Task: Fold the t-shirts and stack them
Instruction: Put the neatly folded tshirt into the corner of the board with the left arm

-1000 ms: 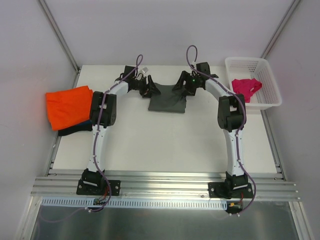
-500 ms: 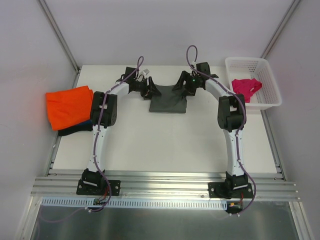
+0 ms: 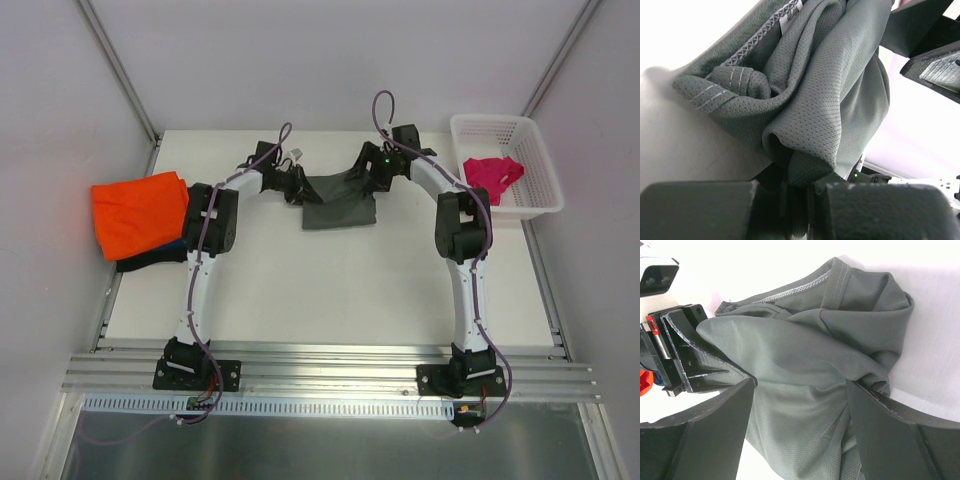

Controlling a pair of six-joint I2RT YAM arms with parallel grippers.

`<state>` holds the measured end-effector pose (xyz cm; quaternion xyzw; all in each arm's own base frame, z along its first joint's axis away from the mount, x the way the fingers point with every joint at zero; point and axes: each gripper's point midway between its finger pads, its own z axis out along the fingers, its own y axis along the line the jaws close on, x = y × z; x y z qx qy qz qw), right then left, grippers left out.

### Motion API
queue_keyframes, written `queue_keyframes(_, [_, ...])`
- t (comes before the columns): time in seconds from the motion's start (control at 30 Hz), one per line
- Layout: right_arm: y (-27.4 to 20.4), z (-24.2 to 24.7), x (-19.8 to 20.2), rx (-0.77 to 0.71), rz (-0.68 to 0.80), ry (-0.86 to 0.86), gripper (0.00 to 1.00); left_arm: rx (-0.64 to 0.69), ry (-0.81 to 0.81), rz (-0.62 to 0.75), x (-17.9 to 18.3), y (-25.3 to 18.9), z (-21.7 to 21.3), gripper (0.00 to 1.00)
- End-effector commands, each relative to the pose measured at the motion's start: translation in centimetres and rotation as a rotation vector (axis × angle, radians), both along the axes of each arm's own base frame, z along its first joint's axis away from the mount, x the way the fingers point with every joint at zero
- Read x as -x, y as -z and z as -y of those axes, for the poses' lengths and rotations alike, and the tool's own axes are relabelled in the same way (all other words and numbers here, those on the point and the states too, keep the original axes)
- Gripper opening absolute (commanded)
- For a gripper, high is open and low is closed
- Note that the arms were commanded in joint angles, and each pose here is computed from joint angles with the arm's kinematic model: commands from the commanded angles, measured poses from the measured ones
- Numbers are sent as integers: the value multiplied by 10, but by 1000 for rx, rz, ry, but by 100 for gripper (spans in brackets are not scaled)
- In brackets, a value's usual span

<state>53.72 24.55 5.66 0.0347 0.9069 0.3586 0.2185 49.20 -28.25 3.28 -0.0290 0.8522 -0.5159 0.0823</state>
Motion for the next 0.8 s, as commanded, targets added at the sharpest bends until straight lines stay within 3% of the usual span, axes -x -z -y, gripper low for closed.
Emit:
queue_keyframes(0.0, [-19,-4,4,3,27,-14,79,-36,-25,59,-4,-22,-13,0])
queue_keyframes(0.13, [-38,4,6,6,51,-10,79,-119,-43,185,-15,-51,-38,0])
queue_keyframes(0.27, [-80,27,3,-2,121,23,79,-200,-72,336,-17,-115,-69,0])
queue_keyframes(0.43, [-112,74,-1,47,181,92,79,-254,-97,423,13,-170,-111,0])
queue_keyframes(0.77, [-108,96,1,82,178,115,79,-420,-167,483,74,-201,-189,0])
